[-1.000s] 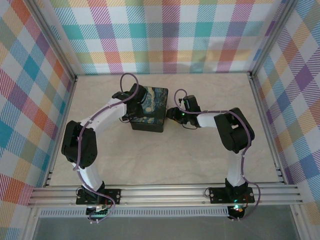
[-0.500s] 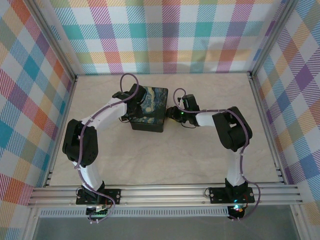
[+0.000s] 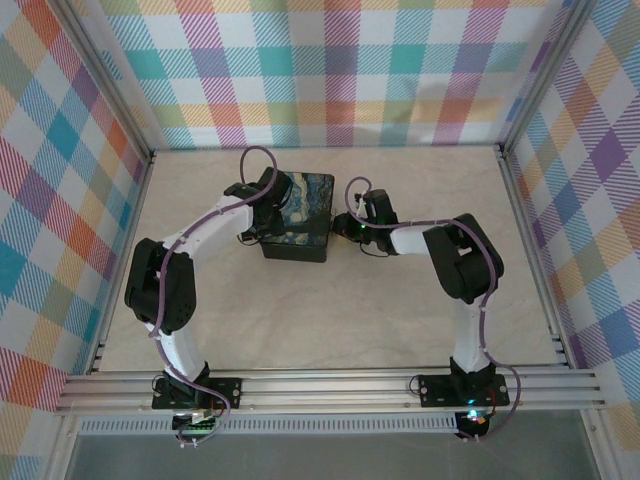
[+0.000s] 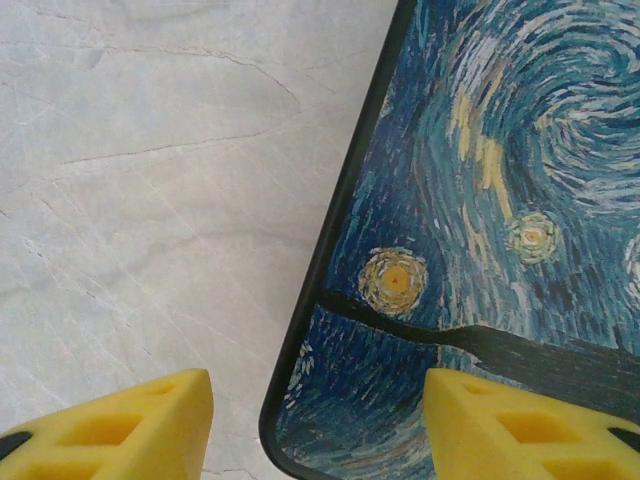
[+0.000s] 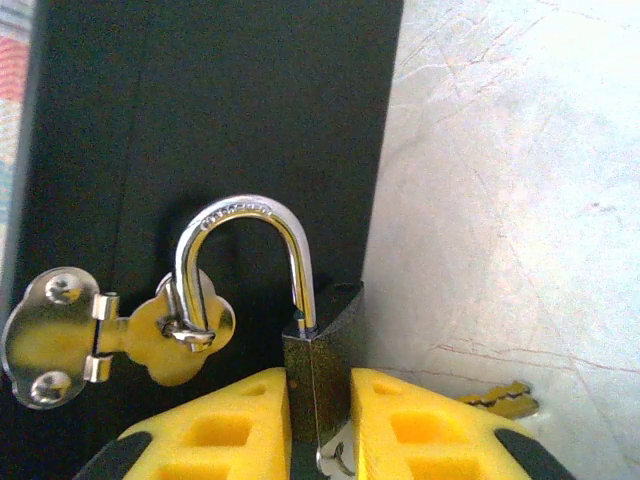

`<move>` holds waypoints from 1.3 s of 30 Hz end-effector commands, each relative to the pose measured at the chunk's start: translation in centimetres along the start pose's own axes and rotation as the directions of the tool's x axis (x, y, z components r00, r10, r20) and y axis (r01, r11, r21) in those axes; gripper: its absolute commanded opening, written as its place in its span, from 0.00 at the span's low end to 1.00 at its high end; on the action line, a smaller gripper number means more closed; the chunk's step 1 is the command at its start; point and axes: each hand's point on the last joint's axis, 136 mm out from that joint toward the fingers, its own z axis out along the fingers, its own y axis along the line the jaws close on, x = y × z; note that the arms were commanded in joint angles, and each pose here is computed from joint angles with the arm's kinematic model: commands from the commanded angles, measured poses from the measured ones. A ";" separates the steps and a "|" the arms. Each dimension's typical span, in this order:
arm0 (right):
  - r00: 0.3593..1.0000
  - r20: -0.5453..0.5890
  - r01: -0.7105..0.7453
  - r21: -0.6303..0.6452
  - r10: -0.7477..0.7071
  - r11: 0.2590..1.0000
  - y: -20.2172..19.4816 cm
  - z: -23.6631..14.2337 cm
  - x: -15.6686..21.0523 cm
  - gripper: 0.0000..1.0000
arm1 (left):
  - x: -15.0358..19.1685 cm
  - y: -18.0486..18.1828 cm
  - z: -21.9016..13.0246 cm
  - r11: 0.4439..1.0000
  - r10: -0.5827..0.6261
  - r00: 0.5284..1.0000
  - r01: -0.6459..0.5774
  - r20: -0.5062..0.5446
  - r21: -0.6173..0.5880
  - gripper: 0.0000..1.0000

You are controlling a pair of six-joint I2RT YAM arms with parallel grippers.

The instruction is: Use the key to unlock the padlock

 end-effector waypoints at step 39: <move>0.999 0.025 -0.047 0.060 0.046 0.997 -1.0 -2.3 -0.6 0.13 | 1.2 -0.6 1.6 0.996 0.086 0.995 -0.086 -0.053 0.000 0.57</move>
